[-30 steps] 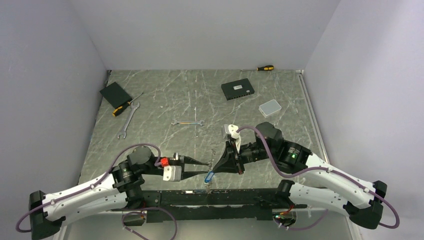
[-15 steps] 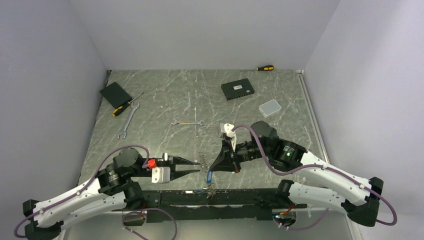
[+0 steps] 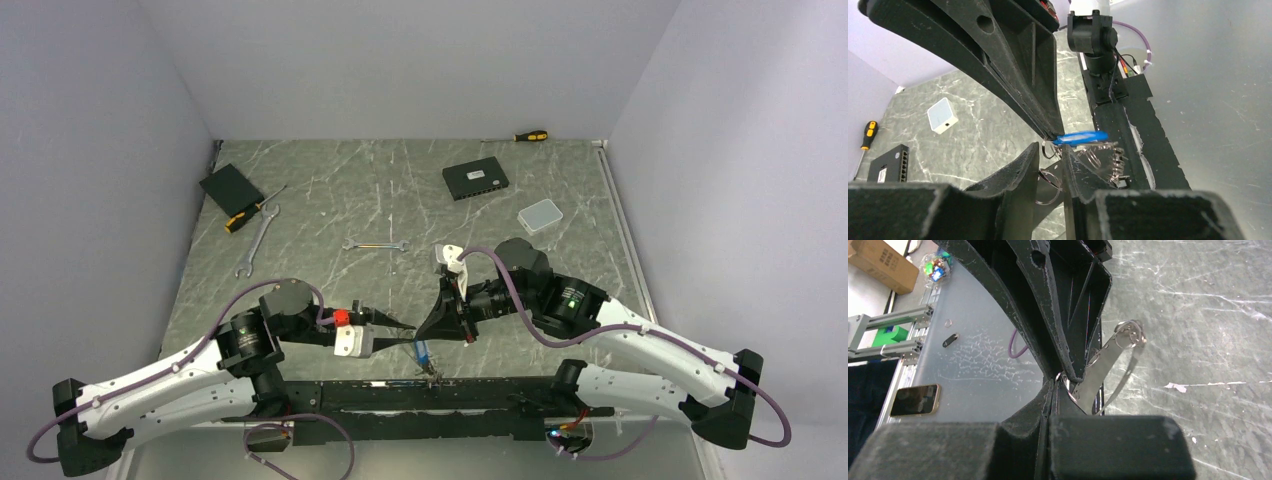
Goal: Put the keys on the keyring
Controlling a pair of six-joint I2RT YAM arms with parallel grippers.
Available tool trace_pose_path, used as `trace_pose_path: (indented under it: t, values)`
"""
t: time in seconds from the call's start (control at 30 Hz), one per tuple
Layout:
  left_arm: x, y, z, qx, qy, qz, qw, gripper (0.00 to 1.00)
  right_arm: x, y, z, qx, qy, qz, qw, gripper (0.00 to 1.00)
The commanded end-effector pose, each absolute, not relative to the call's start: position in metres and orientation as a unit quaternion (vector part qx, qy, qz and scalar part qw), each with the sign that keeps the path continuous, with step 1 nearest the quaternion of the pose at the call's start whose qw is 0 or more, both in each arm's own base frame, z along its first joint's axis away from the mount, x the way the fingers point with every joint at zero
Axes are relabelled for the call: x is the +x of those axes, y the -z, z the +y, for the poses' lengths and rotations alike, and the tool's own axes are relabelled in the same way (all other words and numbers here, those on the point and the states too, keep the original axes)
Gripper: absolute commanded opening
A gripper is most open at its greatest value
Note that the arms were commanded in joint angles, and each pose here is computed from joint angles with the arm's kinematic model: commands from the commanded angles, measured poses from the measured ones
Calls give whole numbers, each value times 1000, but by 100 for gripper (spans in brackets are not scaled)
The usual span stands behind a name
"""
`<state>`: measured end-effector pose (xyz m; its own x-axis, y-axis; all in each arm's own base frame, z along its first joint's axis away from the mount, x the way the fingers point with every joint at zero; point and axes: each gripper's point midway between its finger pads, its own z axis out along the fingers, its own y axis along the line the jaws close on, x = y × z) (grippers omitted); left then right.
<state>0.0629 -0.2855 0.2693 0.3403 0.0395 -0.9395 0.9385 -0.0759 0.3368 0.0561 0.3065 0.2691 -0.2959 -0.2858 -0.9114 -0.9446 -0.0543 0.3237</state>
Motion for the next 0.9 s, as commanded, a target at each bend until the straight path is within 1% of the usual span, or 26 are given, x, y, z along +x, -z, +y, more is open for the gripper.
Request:
trace_pose_path:
  t: [0.0,0.17,0.33,0.37,0.43,0.77,0.87]
  values:
    - [60,-289,-290,619,410,366,561,26,52,-306,309,-514,-542,564,352,0]
    - [59,-289,-292,621,414,361,559,19,51,-307,307,-512,-544,562,355,0]
    - [60,-289,-293,619,412,362,562,14,49,-306,308,-516,-547,560,348,0]
    - [60,-288,-293,620,412,363,561,11,49,-307,308,-517,-547,559,348,0]
    - [60,-287,-293,623,411,362,558,1,50,-307,308,-516,-547,559,350,0]
    - [57,-282,-292,631,410,351,557,0,49,-314,309,-514,-552,552,354,0]
    - [55,-283,-289,631,409,343,563,0,50,-314,309,-514,-551,554,354,7]
